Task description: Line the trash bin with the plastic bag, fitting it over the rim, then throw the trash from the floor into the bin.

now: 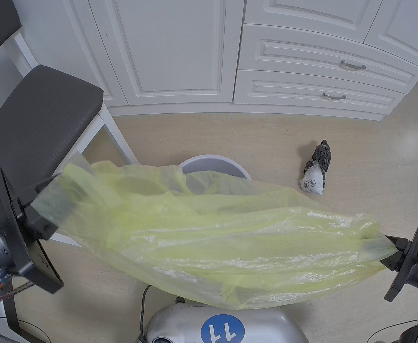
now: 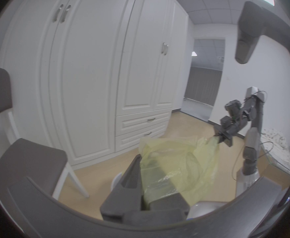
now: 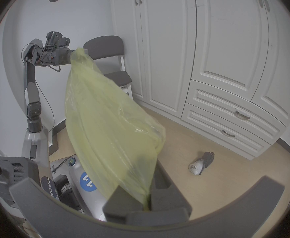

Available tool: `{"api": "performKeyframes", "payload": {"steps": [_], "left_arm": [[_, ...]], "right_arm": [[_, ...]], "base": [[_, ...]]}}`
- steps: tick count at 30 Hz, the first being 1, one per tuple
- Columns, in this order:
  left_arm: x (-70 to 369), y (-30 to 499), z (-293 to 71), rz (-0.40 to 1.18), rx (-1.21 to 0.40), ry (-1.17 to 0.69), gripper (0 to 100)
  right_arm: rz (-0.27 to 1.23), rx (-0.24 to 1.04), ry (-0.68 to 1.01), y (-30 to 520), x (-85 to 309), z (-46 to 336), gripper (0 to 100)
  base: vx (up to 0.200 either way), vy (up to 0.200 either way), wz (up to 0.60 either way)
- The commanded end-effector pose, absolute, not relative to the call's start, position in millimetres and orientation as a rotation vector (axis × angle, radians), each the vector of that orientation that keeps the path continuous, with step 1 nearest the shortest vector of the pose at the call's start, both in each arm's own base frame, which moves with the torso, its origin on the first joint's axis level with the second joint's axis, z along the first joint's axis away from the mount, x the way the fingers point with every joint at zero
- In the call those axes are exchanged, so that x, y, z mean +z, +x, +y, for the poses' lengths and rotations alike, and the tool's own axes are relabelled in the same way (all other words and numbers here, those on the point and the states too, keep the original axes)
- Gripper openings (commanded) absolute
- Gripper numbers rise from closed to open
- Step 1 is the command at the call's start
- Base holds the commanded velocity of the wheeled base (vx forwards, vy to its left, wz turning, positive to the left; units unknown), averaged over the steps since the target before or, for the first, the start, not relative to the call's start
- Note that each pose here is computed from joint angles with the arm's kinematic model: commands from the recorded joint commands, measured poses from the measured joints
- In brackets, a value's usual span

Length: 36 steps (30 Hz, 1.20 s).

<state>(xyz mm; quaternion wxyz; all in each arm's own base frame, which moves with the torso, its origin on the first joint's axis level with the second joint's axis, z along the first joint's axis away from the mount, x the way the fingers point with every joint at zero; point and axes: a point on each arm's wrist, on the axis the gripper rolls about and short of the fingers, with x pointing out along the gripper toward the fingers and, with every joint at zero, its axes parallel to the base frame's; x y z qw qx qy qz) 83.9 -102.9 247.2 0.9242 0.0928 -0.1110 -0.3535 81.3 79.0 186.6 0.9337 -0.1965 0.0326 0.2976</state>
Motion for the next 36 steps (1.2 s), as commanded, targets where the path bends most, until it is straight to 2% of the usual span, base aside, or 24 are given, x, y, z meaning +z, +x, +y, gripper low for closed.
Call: {"api": "performKeyframes", "payload": {"steps": [1, 11, 19, 22, 28, 30, 36], "left_arm": [[235.8, 80.2, -103.2, -0.232, -0.821, 0.204, 0], [226.0, 77.7, -110.0, -0.224, -0.958, 0.212, 0], [221.3, 86.1, -127.0, -0.201, -0.979, 0.200, 0], [221.1, 89.8, -142.8, -0.201, -1.014, 0.121, 0], [223.1, 99.9, -165.0, -0.236, -1.026, -0.045, 0], [225.3, 102.0, -168.3, -0.243, -1.024, -0.075, 0], [230.6, 123.1, -195.3, -0.176, -0.876, -0.201, 0]], "right_arm": [[0.073, 0.617, -0.405, 81.7, 185.2, 79.5, 0], [0.101, 0.635, -0.418, 87.6, 181.7, 86.2, 0], [0.078, 0.661, -0.355, 87.0, 188.3, 91.3, 0], [0.051, 0.708, -0.289, 86.6, 191.5, 100.3, 0], [0.043, 0.764, -0.014, 100.3, 202.7, 128.9, 0], [0.048, 0.772, 0.027, 103.7, 203.8, 136.2, 0], [0.069, 0.760, 0.236, 131.9, 206.5, 174.4, 0]], "base": [[0.000, 0.000, 0.00], [0.000, 0.000, 0.00], [0.000, 0.000, 0.00], [0.000, 0.000, 0.00], [0.000, 0.000, 0.00], [0.000, 0.000, 0.00], [0.000, 0.000, 0.00]]}}
